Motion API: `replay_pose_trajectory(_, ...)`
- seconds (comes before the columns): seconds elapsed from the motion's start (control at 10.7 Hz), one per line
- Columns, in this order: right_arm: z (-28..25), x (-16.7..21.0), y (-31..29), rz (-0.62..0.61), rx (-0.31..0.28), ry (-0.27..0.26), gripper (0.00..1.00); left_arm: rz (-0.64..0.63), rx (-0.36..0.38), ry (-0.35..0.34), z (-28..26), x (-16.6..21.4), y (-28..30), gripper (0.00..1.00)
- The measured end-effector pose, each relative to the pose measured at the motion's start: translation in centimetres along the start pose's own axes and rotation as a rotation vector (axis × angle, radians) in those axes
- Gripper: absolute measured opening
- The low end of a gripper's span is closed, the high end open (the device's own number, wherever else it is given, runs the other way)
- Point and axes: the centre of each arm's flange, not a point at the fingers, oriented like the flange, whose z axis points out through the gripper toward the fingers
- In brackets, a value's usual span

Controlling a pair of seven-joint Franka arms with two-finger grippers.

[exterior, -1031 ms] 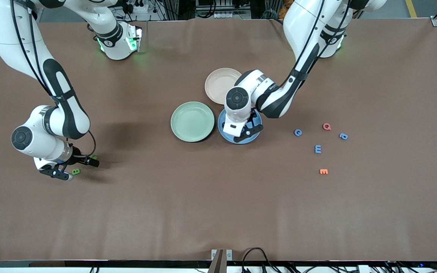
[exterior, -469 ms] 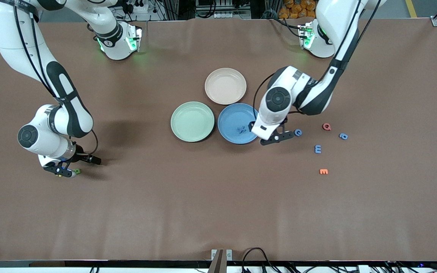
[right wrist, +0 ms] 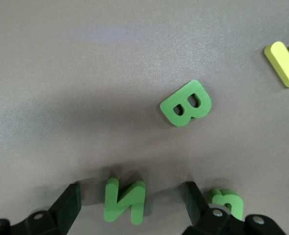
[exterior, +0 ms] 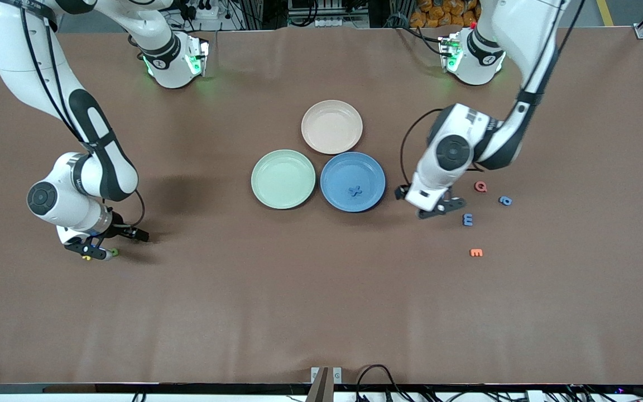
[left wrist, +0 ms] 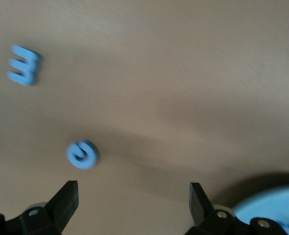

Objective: Sort letters by color into matching plates
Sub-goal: 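Release the X on the blue plate while the right gripper grasps the N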

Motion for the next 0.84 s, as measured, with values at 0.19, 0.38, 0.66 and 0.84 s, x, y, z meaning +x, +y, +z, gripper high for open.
replay_pose_trajectory(0.19,0.0,-0.2,-0.1,-0.002,0.001,-0.001,0.94,-0.089,-0.024,0.015,-1.6,3.7,-4.7,1.00)
replay_pose_trajectory(0.38,0.0,-0.3,-0.2,-0.004,0.001,-0.003,0.94,-0.153,-0.051,0.044,-4.0,6.9,-9.7,1.00)
replay_pose_trajectory(0.66,-0.4,-0.6,-0.4,-0.007,0.003,-0.002,0.71,-0.200,-0.069,0.072,-6.6,9.5,-16.1,1.00)
replay_pose_trajectory(0.84,-0.9,-0.7,-0.7,-0.012,0.007,0.004,0.42,-0.228,-0.048,0.035,-6.8,9.8,-18.8,1.00)
